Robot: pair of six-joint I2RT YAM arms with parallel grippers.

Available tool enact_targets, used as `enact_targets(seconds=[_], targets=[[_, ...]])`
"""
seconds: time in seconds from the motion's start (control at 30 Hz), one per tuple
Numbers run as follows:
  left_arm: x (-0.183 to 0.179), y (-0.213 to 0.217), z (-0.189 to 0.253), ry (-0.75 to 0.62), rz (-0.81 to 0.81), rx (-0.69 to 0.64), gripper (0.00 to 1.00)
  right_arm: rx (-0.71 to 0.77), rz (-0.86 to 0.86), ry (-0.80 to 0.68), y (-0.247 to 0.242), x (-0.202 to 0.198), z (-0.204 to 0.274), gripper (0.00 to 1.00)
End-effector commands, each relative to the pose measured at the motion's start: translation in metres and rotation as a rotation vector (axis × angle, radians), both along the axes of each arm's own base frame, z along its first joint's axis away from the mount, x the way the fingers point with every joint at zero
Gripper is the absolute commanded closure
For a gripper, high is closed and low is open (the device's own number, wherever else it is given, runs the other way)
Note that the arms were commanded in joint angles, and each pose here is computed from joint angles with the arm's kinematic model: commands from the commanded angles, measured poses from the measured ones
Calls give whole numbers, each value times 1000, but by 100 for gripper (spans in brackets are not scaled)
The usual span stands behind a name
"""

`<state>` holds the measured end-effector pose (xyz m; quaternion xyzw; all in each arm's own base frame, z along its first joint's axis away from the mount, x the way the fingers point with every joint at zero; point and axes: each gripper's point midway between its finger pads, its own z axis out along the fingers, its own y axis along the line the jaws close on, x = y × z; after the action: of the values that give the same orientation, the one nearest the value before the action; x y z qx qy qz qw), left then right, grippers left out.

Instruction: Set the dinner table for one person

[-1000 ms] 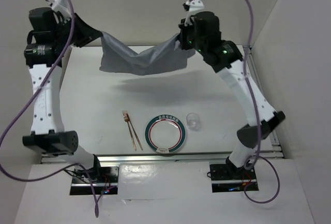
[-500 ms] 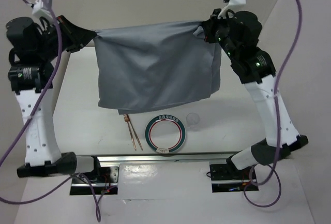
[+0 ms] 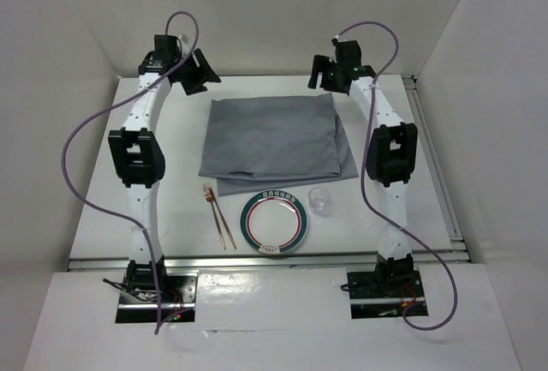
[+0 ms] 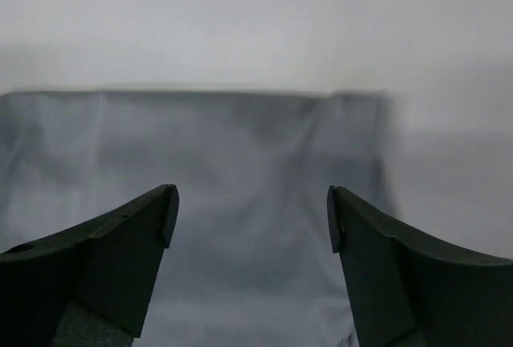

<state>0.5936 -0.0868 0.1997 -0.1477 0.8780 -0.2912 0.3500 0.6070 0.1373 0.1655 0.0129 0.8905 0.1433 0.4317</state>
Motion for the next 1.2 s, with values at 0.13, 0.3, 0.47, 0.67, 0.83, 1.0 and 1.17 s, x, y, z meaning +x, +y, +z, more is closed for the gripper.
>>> enact_targets(seconds=[0.13,0.3,0.47,0.67,0.83,1.0,1.17], targets=[[-43,29,16,-7,77,104,17,91,-53,9,-18,-28,32,3],[-105,37,8,61,55,189,41,131,-75,81,-34,-82,28,8],[-166,47,-66,264,60,255,49,173,-126,239,-44,-157,-25,45],[-210,33,-115,385,15,184,34,247,-155,328,-48,-221,-57,73],[-216,23,-145,452,-18,129,29,255,-199,359,-62,-234,-68,46],[-209,18,-158,502,-28,116,27,238,-233,377,-77,-224,-78,30],[-198,14,-168,527,-31,113,38,235,-224,430,-75,-214,-104,32]])
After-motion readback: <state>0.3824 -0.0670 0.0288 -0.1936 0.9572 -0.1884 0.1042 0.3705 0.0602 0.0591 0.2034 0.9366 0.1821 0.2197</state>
